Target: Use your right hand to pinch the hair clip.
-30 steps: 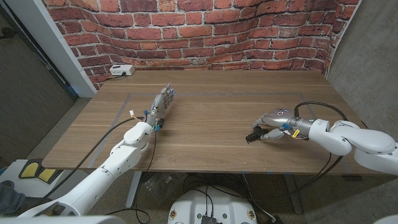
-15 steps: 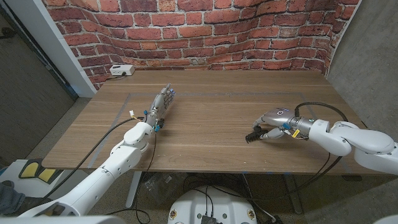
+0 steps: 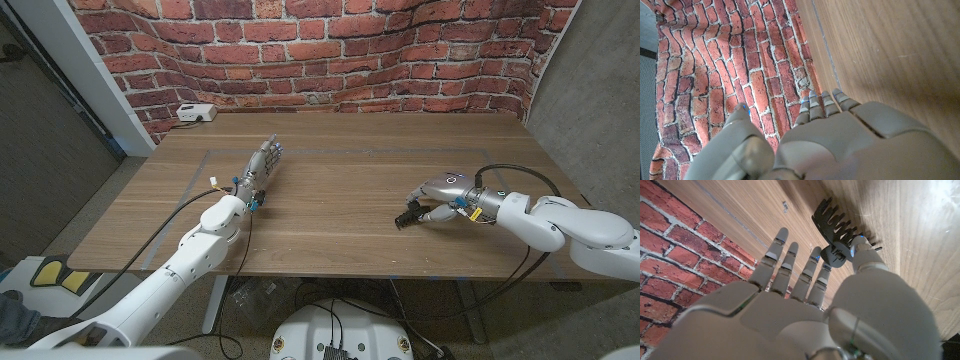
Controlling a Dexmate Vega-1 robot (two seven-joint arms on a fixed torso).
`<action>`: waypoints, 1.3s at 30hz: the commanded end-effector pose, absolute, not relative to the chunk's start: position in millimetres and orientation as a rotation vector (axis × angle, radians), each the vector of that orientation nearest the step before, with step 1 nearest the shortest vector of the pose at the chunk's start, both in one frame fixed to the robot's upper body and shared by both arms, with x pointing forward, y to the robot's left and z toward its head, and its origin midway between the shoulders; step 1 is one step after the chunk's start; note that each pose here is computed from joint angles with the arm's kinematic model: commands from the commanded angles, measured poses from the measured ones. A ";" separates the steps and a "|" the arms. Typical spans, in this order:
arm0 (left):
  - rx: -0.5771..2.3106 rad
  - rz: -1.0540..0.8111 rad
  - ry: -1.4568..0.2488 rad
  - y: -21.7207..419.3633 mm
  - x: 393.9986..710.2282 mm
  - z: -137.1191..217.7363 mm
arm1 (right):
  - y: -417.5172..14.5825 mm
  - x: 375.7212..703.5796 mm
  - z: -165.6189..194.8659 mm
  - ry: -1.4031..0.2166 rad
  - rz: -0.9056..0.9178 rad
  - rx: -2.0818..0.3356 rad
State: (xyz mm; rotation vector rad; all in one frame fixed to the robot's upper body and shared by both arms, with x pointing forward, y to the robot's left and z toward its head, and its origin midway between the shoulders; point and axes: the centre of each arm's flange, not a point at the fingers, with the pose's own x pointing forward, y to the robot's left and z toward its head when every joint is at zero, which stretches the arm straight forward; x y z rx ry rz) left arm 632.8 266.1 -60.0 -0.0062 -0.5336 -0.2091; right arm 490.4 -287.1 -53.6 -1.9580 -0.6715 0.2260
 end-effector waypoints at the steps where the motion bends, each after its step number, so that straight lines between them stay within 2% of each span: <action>1: -0.009 -0.215 -0.528 266.6 635.6 -59.9 | -285.4 483.6 -44.0 -0.696 0.186 -1.965; 21: 0.003 -0.226 -0.555 265.0 634.7 -47.6 | -277.6 450.4 -18.5 -0.827 0.047 -1.947; 39: -0.004 -0.225 -0.542 264.3 632.0 -56.4 | -272.2 453.0 -18.0 -0.868 0.039 -1.929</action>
